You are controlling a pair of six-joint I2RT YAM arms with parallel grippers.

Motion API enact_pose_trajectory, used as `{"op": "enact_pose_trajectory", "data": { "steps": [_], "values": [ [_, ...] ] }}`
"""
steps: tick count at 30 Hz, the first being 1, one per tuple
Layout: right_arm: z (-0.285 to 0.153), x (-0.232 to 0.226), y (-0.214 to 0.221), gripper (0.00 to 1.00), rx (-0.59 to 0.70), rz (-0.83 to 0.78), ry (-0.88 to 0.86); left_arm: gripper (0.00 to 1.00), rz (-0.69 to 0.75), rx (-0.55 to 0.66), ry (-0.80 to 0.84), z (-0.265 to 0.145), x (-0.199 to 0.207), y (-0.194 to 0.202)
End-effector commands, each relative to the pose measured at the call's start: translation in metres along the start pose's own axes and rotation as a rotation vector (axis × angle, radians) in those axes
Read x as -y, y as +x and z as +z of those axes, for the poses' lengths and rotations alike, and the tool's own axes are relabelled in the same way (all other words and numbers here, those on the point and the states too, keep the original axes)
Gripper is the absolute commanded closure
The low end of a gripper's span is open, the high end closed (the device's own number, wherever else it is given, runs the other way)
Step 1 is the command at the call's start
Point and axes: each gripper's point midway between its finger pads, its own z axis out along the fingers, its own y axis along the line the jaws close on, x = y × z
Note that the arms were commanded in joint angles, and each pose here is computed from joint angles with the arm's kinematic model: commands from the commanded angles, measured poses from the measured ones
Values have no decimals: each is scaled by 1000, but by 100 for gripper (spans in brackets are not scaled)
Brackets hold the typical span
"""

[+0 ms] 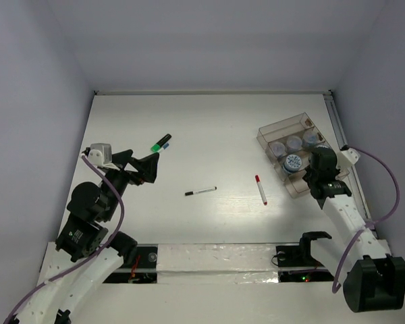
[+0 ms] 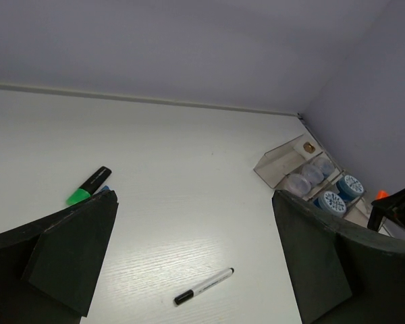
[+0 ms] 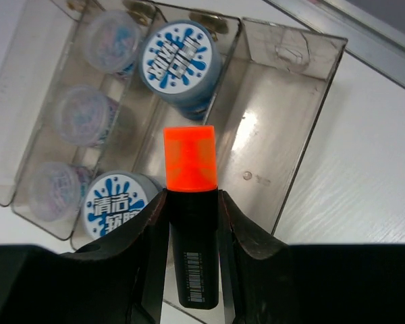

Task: Sort the stationery into containers
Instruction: Place the pen in the storage box, then pick up the pen from the center of the board.

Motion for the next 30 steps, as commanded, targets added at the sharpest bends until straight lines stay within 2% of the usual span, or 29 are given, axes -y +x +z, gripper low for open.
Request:
{"op": "enact_pose_trajectory", "data": {
  "steps": [1,4,7,8,9,13,16,19,22,23,28,29,30],
  "values": [
    [11,9,1,89,15,49,68,1,4,39,26,-1,6,-9],
    [15,14,5,88,6,52,95,1,3,37,44,-1,9,-8],
    [16,15,9,77,3,68,95,1,5,34,47,-1,10,-7],
    [17,15,10,58,3,71,96,1,6,33,42,0,9,-6],
    [18,16,12,50,3,70,96,1,6,32,41,0,9,-6],
    [18,14,9,31,8,58,90,1,10,14,33,4,7,-1],
    [14,11,-5,28,27,56,81,1,20,-25,9,13,4,10],
    [1,-6,-28,27,60,31,-6,1,35,-80,-2,22,3,24],
    [-19,-47,-45,24,60,0,-236,1,56,-157,-24,38,-1,42],
    [-29,-68,-38,22,3,-19,-359,1,62,-203,-20,46,1,53],
    [-84,-136,-1,16,-147,-154,-727,1,60,-311,-57,71,1,70],
    [-95,-145,7,16,-163,-177,-774,2,65,-323,-76,82,1,68],
    [-116,-158,22,16,-190,-216,-851,9,81,-343,-95,87,-2,71]
  ]
}}
